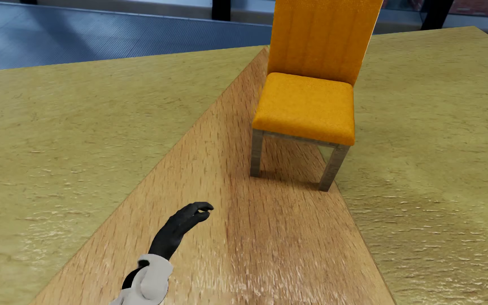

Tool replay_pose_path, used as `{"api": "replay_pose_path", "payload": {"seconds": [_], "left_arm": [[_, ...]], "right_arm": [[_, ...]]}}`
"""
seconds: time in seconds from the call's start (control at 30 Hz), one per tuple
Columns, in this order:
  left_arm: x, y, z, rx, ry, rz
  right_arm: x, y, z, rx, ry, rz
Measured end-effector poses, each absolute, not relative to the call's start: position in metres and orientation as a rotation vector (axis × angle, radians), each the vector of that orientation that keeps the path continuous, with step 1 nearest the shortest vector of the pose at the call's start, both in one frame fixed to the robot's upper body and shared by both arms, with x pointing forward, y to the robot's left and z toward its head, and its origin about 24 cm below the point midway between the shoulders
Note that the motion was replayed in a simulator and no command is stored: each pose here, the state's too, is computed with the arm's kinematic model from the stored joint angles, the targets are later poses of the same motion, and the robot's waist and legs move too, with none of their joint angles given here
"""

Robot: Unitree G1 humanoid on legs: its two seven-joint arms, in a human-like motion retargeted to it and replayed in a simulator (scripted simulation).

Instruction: Go to the chair

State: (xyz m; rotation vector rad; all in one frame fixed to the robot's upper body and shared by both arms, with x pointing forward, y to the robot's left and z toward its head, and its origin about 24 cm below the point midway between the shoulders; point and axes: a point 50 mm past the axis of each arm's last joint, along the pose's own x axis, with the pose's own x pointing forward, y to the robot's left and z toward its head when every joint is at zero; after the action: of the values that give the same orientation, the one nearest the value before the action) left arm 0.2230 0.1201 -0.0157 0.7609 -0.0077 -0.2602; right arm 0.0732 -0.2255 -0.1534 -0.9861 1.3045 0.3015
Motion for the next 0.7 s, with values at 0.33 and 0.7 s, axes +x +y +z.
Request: {"api": "replay_pose_path", "payload": {"seconds": [0.33, 0.7], "left_arm": [[0.102, 0.207, -0.131, 0.599, 0.983, 0.178], [0.074, 0.230, -0.145, 0.800, 1.192, -0.119]], "right_arm": [[0.080, -0.183, -0.159, -0.922, 1.246, 0.422], [0.210, -0.151, -0.088, -0.882, 0.587, 0.221]]}}
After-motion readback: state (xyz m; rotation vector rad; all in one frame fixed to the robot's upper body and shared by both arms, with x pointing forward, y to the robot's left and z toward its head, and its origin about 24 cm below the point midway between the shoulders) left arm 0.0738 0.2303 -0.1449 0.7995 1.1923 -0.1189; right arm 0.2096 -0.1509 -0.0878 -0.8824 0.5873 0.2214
